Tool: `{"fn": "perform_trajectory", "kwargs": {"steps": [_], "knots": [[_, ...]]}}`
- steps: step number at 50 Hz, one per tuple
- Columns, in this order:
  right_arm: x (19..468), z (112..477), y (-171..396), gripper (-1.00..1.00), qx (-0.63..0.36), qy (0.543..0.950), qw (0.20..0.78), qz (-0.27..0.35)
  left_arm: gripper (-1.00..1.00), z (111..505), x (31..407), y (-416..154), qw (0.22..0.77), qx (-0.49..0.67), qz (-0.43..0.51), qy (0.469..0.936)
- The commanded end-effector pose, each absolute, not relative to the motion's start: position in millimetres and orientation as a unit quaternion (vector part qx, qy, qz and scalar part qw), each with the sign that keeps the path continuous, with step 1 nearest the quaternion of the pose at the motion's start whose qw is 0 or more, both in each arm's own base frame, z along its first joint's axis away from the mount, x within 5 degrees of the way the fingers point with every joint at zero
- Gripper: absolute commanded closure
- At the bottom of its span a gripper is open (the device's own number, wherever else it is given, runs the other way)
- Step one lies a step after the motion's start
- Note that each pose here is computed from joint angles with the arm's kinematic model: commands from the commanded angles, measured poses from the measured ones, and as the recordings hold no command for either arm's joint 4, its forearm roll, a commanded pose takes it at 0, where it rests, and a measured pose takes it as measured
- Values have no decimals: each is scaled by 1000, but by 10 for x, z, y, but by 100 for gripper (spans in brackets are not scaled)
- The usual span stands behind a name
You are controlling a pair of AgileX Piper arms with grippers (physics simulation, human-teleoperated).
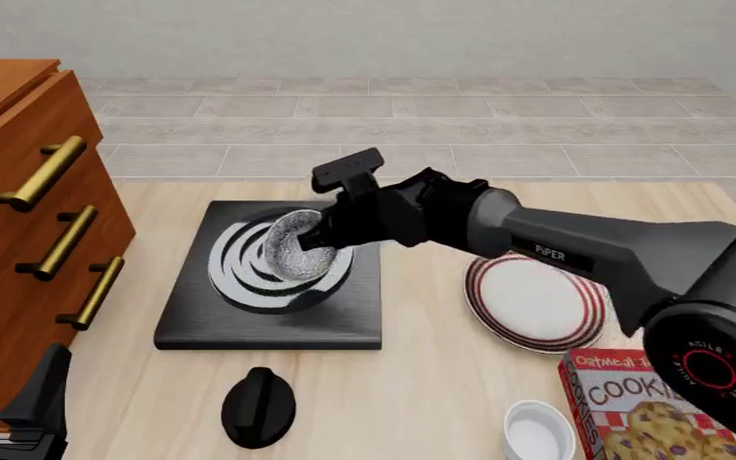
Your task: Pick the akita bowl on the stove and place it on the plate.
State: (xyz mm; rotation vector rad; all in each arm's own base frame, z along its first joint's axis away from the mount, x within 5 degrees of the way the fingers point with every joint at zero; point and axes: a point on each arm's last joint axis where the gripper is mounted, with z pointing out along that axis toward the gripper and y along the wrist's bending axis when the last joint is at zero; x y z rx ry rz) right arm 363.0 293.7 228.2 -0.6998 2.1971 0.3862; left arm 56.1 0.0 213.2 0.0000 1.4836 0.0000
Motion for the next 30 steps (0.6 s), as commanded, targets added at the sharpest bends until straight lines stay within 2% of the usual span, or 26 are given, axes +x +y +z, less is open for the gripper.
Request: {"fn": "perform_trajectory", "kwargs": {"steps": [1,30], "knots": [[3520,2463,2768,100,-262,859,410,159,-100,2132,561,0,737,0,0,676],[3186,2786,2277,100,-221,851,445,171,-100,2132,561,0,737,0,0,676]]}}
